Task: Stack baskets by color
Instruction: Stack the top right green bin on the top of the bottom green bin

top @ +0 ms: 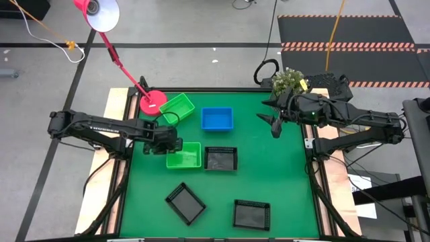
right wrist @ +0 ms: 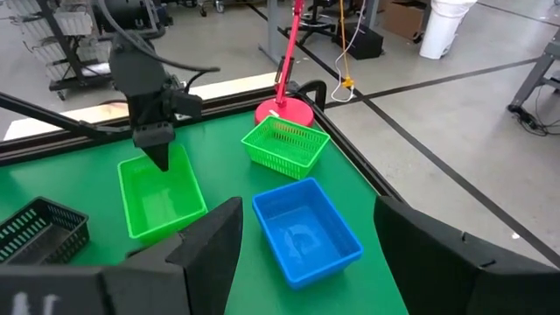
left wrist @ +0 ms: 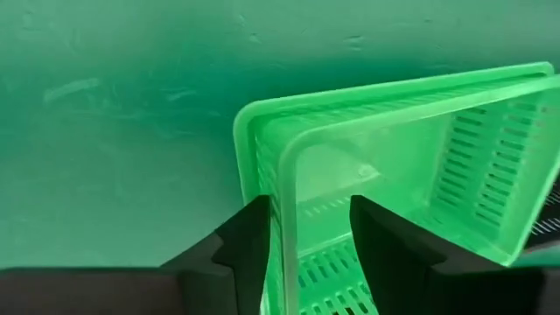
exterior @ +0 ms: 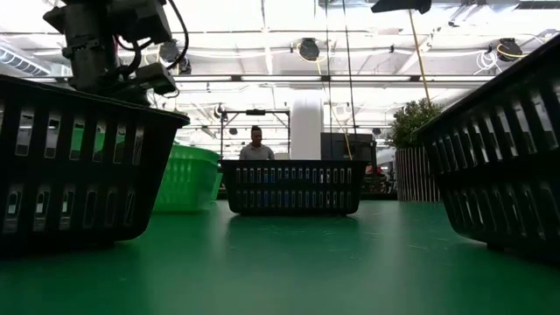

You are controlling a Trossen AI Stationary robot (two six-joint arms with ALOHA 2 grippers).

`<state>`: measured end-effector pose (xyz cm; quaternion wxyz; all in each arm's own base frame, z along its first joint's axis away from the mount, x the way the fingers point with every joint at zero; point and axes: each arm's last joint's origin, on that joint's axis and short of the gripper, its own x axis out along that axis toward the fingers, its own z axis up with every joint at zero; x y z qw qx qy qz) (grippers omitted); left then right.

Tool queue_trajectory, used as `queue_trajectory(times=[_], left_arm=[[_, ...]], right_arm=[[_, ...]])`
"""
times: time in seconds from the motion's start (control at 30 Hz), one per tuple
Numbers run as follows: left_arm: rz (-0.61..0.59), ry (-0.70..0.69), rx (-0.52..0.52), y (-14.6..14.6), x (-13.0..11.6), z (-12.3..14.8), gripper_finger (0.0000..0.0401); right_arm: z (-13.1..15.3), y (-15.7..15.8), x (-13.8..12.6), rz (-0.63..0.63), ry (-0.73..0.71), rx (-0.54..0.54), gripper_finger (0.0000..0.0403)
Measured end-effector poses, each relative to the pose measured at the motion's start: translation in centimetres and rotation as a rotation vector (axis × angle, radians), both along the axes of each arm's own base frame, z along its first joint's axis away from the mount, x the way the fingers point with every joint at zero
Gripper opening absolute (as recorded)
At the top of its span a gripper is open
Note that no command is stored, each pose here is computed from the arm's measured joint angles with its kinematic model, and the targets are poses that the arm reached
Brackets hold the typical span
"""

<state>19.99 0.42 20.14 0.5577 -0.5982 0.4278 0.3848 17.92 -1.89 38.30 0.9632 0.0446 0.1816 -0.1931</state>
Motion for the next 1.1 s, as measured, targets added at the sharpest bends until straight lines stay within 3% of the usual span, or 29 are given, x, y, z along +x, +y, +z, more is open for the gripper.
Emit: queue_trajectory(times=[0.23, 0.5, 0.73, 0.83, 0.93, 1.1], left_arm=[[-0.043, -0.027, -0.005, 0.0, 0.7, 2.8, 0.0170], [-0.131, 0.093, 0.081, 1.3, -0.5, 7.4, 0.0170], [-0.186, 0.093, 0.138, 3.3, -0.9, 7.9, 0.0170], [-0.134, 0.120, 0.158, 4.7, -1.3, 7.4, 0.0170], [0.022, 0.159, 0.154, 6.3, -2.0, 6.9, 0.0170], [0.172, 0.202, 0.243, 9.2, -2.7, 5.7, 0.0170]], right_arm=[[-0.1, -0.5, -0.1, -0.035, 0.008, 0.011, 0.0253], [0.1, -1.3, -0.1, -0.136, -0.076, 0.130, 0.0253], [-0.2, -1.5, 0.4, -0.183, -0.084, 0.165, 0.0253], [-0.3, -1.6, 0.7, -0.193, -0.085, 0.188, 0.0253], [-0.4, -1.6, 0.8, -0.210, -0.100, 0.235, 0.0253], [-0.4, -1.3, 0.9, -0.234, -0.140, 0.330, 0.0253]])
